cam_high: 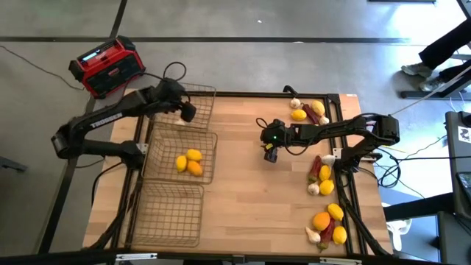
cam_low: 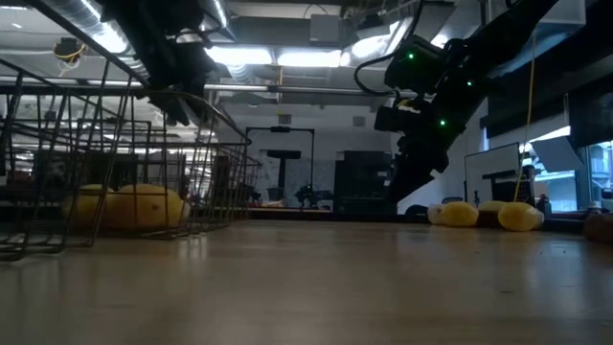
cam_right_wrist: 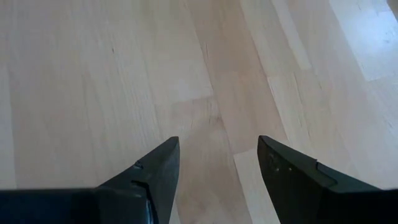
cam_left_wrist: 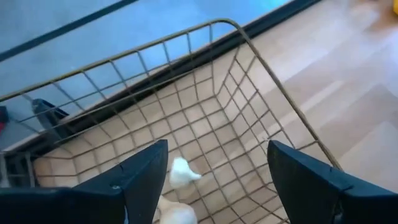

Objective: Sort produce into baskets
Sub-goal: Put the garlic in the top wire basket

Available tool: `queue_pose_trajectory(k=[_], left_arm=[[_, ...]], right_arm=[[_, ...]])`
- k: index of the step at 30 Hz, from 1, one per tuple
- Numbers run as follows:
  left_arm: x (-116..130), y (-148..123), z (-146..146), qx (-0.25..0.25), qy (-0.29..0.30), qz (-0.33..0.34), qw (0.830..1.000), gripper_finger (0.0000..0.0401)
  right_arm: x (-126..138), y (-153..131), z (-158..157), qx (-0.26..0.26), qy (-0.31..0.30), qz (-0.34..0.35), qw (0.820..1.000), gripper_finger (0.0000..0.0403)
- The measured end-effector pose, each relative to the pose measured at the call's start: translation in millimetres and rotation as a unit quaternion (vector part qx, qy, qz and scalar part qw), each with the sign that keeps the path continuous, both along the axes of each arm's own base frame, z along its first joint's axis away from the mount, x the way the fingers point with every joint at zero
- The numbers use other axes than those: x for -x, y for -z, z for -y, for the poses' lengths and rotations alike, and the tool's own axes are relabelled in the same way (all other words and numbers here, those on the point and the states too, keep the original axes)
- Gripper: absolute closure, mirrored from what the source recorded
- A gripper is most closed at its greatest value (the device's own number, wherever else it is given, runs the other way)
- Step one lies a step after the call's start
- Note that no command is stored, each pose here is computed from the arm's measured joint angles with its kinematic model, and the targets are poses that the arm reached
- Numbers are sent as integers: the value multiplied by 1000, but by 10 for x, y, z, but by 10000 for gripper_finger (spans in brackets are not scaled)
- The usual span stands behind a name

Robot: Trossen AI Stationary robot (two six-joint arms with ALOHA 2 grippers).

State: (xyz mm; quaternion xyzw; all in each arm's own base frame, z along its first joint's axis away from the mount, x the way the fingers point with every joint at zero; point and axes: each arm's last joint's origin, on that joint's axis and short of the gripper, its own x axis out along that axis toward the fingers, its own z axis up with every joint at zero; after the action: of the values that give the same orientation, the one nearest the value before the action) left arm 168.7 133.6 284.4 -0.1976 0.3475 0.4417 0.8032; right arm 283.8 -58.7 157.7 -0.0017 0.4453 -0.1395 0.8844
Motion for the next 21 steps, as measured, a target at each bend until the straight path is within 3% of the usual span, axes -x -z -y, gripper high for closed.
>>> queue_pose_trajectory(k=[16, 21], left_arm=[[2, 7, -3, -8, 8, -15, 1000, 130], [-146, -40, 110, -26, 72, 13, 997, 136]], right_arm=[[0, -1, 3, 4, 3, 0, 1000, 191], [0, -1, 3, 4, 2, 0, 1000, 191]])
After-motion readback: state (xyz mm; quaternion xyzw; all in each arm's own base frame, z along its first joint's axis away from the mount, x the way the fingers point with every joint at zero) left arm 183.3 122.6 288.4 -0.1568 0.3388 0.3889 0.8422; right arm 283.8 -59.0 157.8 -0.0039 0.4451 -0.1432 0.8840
